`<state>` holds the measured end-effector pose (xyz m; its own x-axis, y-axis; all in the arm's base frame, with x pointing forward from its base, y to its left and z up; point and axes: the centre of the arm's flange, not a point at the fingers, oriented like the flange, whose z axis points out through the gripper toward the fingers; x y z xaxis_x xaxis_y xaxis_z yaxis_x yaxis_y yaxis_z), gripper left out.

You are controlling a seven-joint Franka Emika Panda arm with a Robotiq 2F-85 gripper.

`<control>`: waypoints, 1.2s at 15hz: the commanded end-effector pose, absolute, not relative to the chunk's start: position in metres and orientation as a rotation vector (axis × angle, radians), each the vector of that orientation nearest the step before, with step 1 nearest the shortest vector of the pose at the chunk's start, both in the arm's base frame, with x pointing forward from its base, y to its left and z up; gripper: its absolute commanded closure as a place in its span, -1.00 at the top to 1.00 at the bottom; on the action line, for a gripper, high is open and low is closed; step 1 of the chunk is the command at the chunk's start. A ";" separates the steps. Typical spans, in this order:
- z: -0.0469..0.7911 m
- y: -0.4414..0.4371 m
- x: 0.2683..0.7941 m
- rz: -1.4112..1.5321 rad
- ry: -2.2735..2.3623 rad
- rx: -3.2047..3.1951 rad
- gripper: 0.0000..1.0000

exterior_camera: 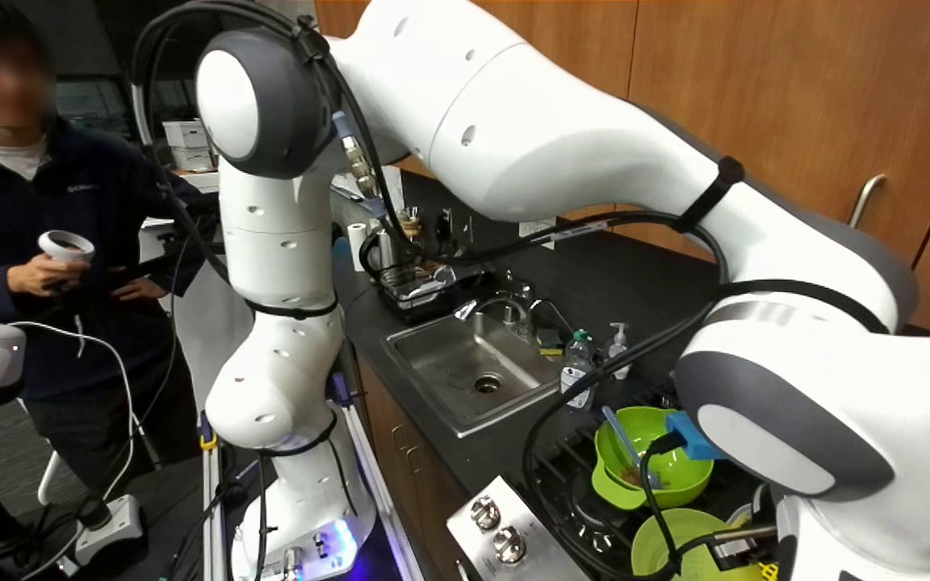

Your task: Move the yellow bowl to the green object

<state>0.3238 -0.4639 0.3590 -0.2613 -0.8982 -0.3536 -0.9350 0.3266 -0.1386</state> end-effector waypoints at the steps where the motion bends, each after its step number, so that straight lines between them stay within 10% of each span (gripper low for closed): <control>1: 0.372 -0.460 0.360 0.134 2.229 -1.665 -0.98; 18: 0.413 -0.320 0.421 -0.120 2.119 -2.265 -0.98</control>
